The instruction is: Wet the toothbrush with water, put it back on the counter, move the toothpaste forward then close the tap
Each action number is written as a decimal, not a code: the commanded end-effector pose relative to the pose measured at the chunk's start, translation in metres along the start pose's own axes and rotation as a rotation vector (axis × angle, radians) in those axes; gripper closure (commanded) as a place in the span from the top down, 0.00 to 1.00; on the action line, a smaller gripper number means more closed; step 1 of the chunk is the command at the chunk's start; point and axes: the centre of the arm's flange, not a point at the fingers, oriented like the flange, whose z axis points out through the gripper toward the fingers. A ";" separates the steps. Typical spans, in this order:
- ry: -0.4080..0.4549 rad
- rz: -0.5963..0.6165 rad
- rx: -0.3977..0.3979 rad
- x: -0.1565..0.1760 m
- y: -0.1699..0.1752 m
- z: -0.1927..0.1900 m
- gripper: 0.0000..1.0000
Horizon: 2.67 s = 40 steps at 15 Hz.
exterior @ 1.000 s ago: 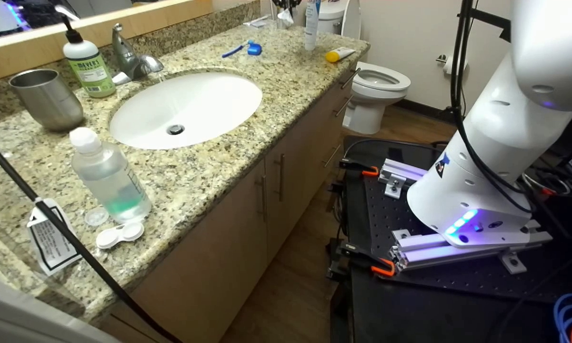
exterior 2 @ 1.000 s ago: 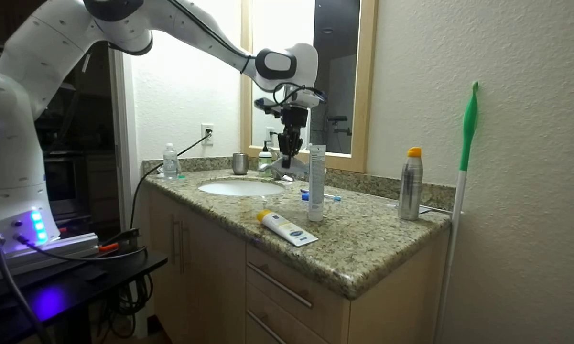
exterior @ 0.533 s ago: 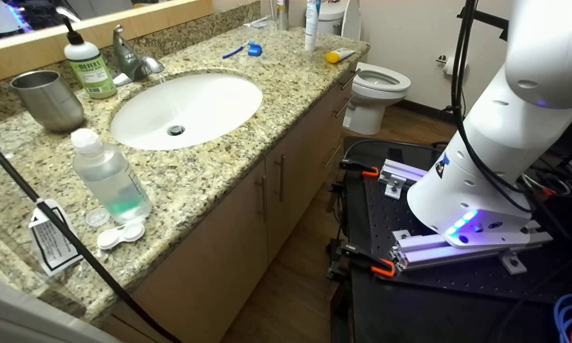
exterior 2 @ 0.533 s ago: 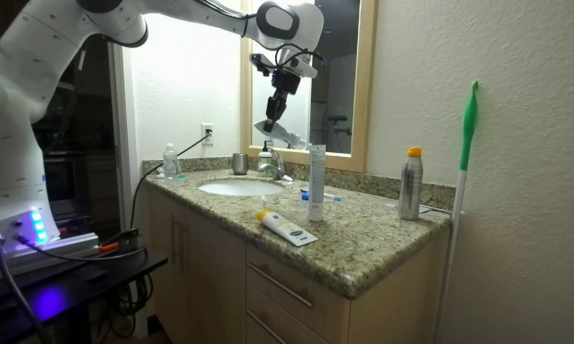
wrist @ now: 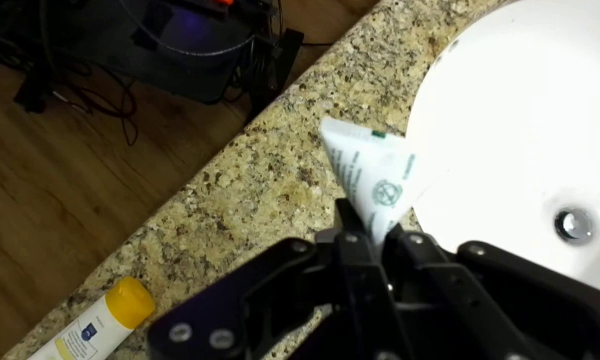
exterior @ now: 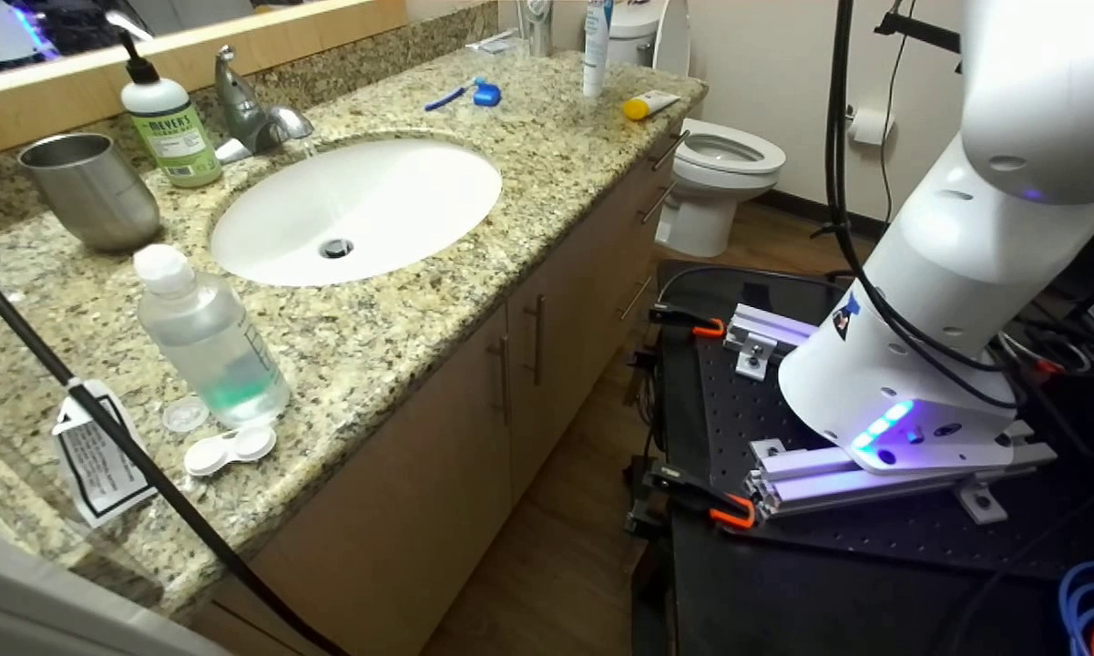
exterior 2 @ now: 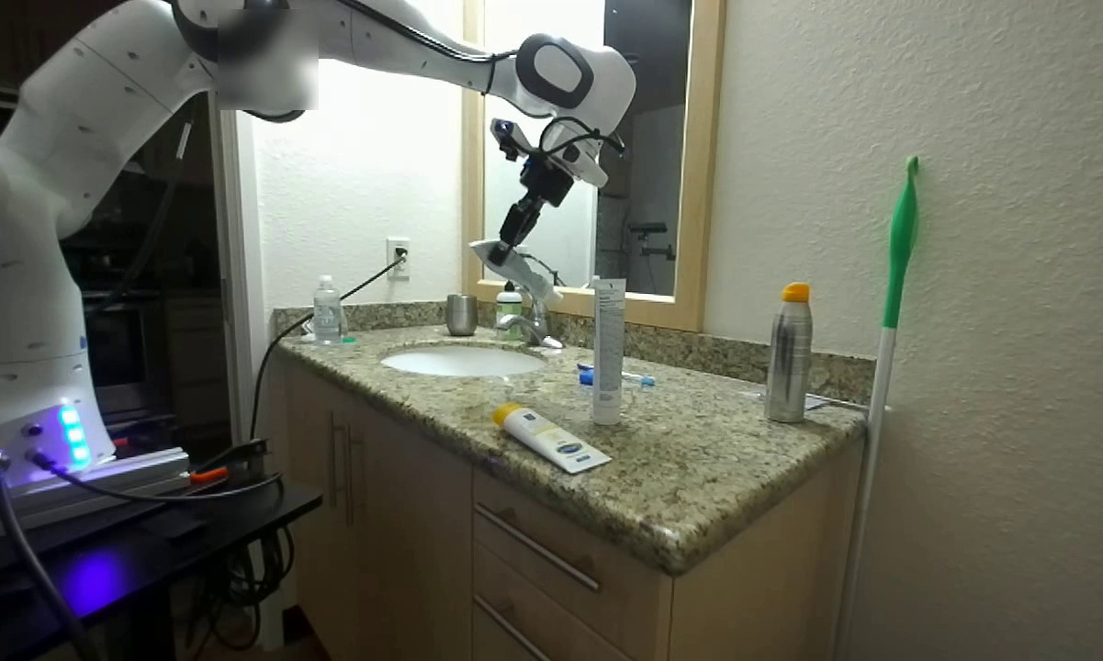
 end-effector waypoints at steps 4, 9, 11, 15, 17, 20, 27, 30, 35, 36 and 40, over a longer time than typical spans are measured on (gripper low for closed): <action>0.172 0.133 0.107 0.069 -0.077 0.048 0.03; 0.024 0.254 0.216 0.099 -0.100 0.033 0.03; 0.018 0.259 0.321 0.095 -0.091 0.011 0.03; 0.172 0.283 0.405 0.115 -0.076 -0.003 0.03; 0.244 0.305 0.415 0.128 -0.075 0.011 0.03; 0.197 0.289 0.400 0.108 -0.066 0.020 0.11; 0.324 0.308 0.474 0.133 -0.110 0.055 0.03; 0.372 0.353 0.492 0.147 -0.123 0.063 0.03; 0.406 0.494 0.497 0.150 -0.109 0.060 0.03; 0.421 0.519 0.494 0.151 -0.106 0.058 0.03; 0.452 0.563 0.467 0.159 -0.096 0.061 0.03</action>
